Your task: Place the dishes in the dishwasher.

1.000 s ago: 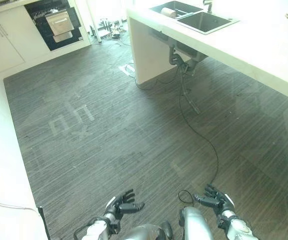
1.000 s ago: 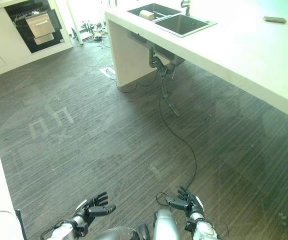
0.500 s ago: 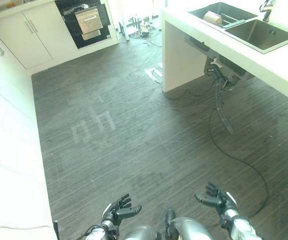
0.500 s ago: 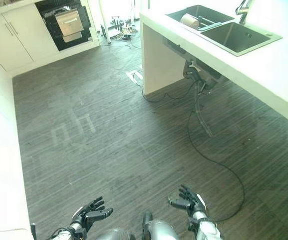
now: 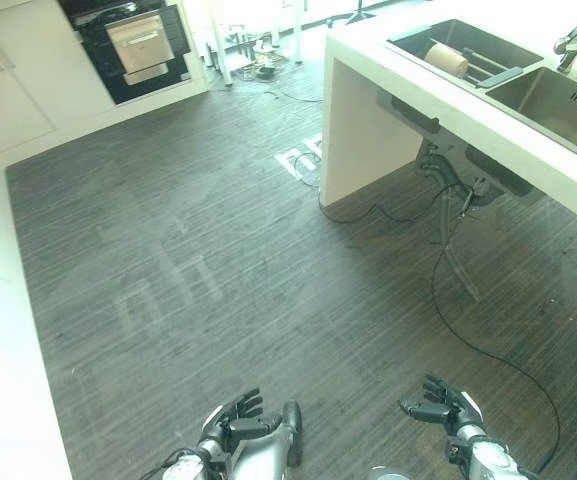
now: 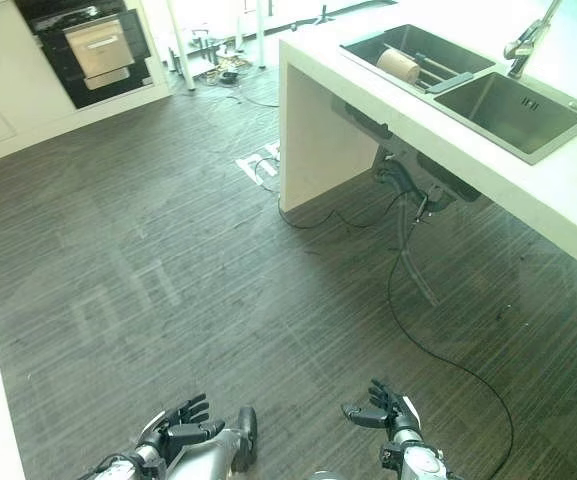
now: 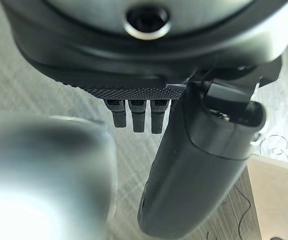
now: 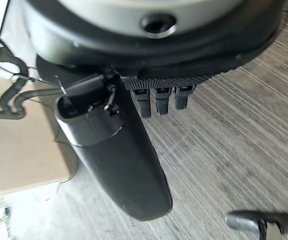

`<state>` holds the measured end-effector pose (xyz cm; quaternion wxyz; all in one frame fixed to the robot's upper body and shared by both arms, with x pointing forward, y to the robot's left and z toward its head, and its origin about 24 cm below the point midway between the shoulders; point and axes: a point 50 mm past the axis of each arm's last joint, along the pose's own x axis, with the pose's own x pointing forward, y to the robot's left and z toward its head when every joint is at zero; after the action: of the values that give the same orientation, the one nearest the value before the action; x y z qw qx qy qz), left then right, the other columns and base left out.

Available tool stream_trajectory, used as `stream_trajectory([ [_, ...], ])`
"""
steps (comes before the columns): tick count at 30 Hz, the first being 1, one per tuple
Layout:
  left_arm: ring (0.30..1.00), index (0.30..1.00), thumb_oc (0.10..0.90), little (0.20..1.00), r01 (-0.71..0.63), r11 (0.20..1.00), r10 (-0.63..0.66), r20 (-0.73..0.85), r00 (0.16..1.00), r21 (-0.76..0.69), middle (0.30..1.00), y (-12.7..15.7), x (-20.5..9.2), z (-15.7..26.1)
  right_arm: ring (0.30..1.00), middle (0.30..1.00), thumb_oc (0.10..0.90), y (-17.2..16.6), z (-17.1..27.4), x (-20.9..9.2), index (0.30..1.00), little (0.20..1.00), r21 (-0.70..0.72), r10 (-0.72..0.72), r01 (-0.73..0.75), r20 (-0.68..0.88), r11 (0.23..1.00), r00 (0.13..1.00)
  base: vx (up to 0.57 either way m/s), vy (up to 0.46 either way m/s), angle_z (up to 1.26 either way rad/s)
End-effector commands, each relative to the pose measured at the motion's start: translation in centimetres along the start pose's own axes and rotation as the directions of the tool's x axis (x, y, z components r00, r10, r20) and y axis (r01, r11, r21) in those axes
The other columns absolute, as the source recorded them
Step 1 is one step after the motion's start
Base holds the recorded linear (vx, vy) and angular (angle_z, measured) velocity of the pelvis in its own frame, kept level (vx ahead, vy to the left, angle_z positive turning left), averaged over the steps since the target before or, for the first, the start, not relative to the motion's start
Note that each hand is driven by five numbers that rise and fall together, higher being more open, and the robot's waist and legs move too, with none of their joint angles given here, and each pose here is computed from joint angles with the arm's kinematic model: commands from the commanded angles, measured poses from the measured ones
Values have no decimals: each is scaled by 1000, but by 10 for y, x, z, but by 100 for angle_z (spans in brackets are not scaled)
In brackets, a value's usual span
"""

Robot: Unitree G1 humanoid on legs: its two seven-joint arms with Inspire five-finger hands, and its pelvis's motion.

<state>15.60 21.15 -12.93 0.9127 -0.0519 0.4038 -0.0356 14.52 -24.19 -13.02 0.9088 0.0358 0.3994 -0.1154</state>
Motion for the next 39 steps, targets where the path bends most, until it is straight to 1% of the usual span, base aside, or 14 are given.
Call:
stream_trajectory([
  [1,900,900,800,900,74,992,-79,47,996,102,900,-14,-1,7,900,900,800,-8,38,2,900,900,-42,15,-8,177,999,984,228,283,2],
  [4,900,900,800,900,15,997,-17,26,1000,77,900,-10,-1,-1,900,900,800,-3,37,3,900,900,-78,69,-55,194,995,979,380,98,-24],
  [8,900,900,800,900,-30,994,27,34,999,103,900,-3,-2,2,900,900,800,1,46,4,900,900,-174,117,-79,223,982,968,312,-193,-48],
  [11,900,900,800,900,-75,995,73,18,997,71,900,0,-3,-4,900,900,800,2,49,6,900,900,-207,138,-95,208,974,968,434,-279,-19],
  [16,900,900,800,900,-115,992,117,-43,992,53,900,-2,-4,-17,900,900,800,2,52,9,900,900,-233,149,-103,189,967,971,522,-367,-28],
  [19,900,900,800,900,-164,986,164,-103,981,2,900,0,-7,-32,900,900,800,-2,53,7,900,900,-241,140,-92,192,966,971,460,-382,-2],
  [22,900,900,800,900,-187,982,187,-126,974,15,900,4,-9,-38,900,900,800,-5,47,6,900,900,-219,113,-72,183,973,977,319,-211,-10],
  [25,900,900,800,900,-214,976,215,-145,966,24,900,7,-14,-46,900,900,800,-4,44,7,900,900,-221,100,-61,167,973,981,344,-14,-34],
  [28,900,900,800,900,-248,969,244,-202,948,9,900,6,-22,-64,900,900,800,-7,39,7,900,900,-213,85,-54,139,976,987,439,104,-150],
  [31,900,900,800,900,-258,966,252,-231,940,2,900,8,-24,-68,900,900,800,-12,38,6,900,900,-209,72,-43,135,977,988,265,172,-126],
  [34,900,900,800,900,-311,949,282,-293,913,-56,900,12,-28,-78,900,900,800,-12,32,7,900,900,-193,39,-18,104,981,994,360,226,-22],
  [36,900,900,800,900,-316,948,291,-300,909,-37,900,15,-30,-80,900,900,800,-12,23,6,900,900,-155,28,-16,77,988,997,367,175,-59],
  [39,900,900,800,900,-340,939,314,-282,907,-50,900,23,-31,-77,900,900,800,-6,22,5,900,900,-198,34,-13,103,980,994,129,102,-68],
])
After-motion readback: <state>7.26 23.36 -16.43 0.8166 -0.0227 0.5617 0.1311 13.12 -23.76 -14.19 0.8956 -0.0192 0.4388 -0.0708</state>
